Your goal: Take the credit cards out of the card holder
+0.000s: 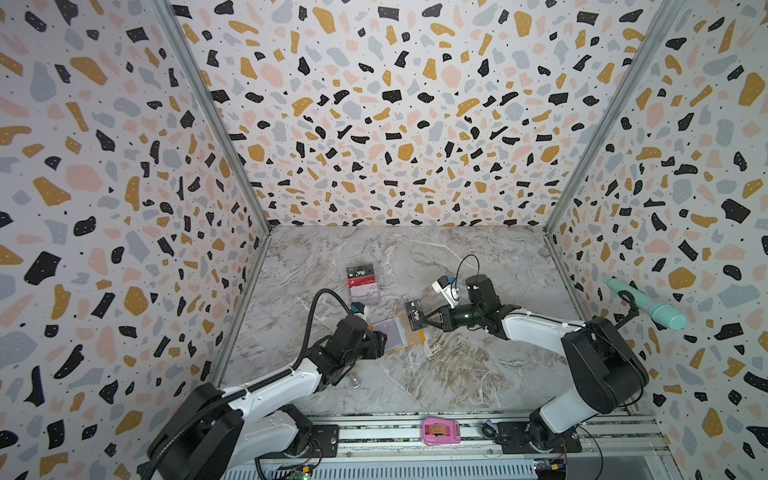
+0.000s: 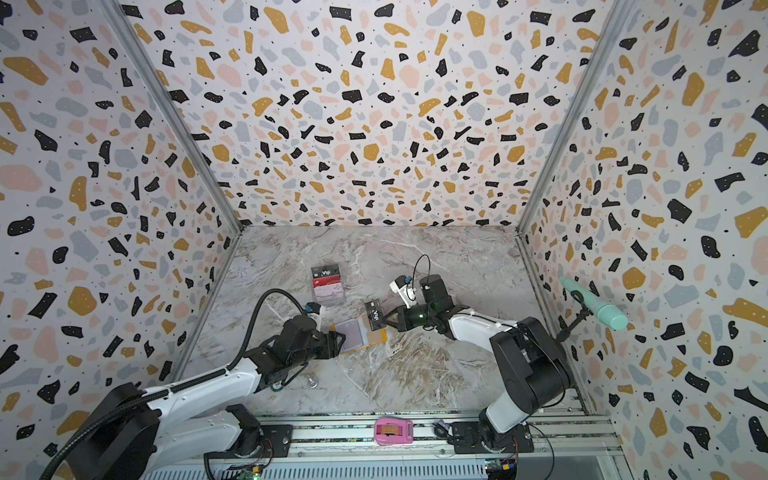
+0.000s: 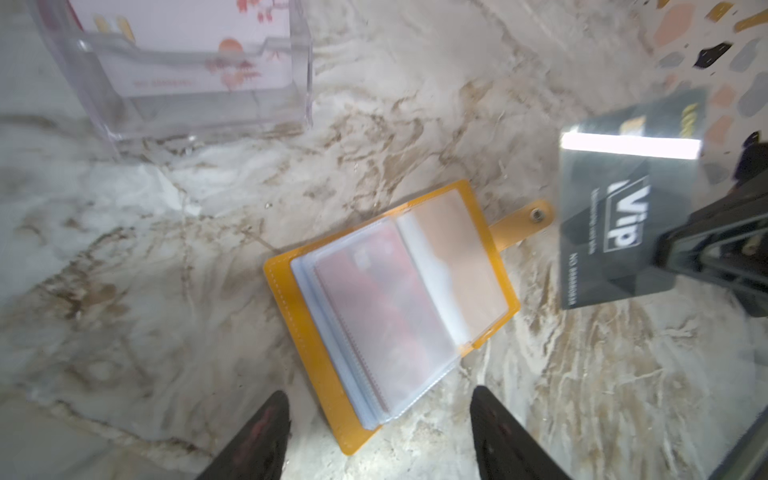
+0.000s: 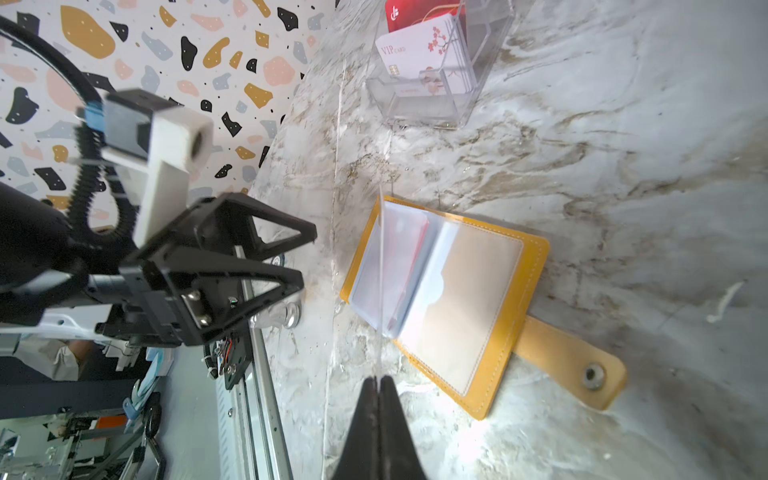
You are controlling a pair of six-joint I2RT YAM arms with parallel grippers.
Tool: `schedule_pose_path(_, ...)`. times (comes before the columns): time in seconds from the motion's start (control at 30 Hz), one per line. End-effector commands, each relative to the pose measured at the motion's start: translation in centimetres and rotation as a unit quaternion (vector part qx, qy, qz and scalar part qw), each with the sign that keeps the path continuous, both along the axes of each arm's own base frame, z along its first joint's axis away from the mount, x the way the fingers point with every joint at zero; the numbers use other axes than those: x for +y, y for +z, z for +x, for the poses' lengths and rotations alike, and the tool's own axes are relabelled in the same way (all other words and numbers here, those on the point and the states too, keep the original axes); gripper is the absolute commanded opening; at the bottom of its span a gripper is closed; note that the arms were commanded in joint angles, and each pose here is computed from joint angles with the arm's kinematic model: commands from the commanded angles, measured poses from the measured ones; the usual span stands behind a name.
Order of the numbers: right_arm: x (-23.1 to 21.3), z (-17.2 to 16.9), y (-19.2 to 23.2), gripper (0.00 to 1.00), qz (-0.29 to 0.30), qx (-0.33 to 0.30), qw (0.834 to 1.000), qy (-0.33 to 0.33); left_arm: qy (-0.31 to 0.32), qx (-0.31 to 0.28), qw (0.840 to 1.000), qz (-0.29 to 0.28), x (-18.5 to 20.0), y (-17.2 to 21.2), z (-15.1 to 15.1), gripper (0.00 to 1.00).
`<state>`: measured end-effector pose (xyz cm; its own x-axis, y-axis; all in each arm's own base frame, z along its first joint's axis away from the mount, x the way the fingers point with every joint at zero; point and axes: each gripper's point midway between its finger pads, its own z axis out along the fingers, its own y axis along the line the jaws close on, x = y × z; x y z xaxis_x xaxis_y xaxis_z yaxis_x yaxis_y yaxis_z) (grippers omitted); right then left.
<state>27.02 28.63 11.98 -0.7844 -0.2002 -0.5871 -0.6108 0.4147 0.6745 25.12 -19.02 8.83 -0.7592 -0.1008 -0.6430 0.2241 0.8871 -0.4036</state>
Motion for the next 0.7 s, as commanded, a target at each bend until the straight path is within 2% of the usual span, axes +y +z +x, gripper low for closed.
schedule_pose_path(0.0,-0.1,-1.1,2.6,0.00,0.020,-0.043,0.998,0.044,-0.022,-0.030,0.999,0.017,0.5,2.8,-0.2,0.79)
schedule_pose_path(0.1,0.1,-2.6,4.3,0.00,0.048,-0.065,0.993,0.083,-0.071,-0.059,0.996,-0.013,-0.4,5.6,-1.2,0.85)
schedule_pose_path(0.2,0.2,-4.2,6.4,0.00,0.081,-0.080,0.986,0.122,-0.122,-0.089,0.986,-0.064,-1.7,9.0,-2.6,0.86)
schedule_pose_path(0.4,-0.1,-6.6,9.6,0.00,0.135,-0.116,0.970,0.167,-0.212,-0.159,0.951,-0.162,-3.8,15.5,-5.6,0.85)
schedule_pose_path(0.5,-0.1,-7.5,10.3,0.00,0.152,-0.116,0.964,0.183,-0.241,-0.170,0.938,-0.184,-4.2,16.7,-6.7,0.85)
schedule_pose_path(0.67,0.3,-9.1,11.4,0.00,0.170,-0.122,0.955,0.210,-0.268,-0.146,0.932,-0.195,-5.1,16.5,-7.3,0.82)
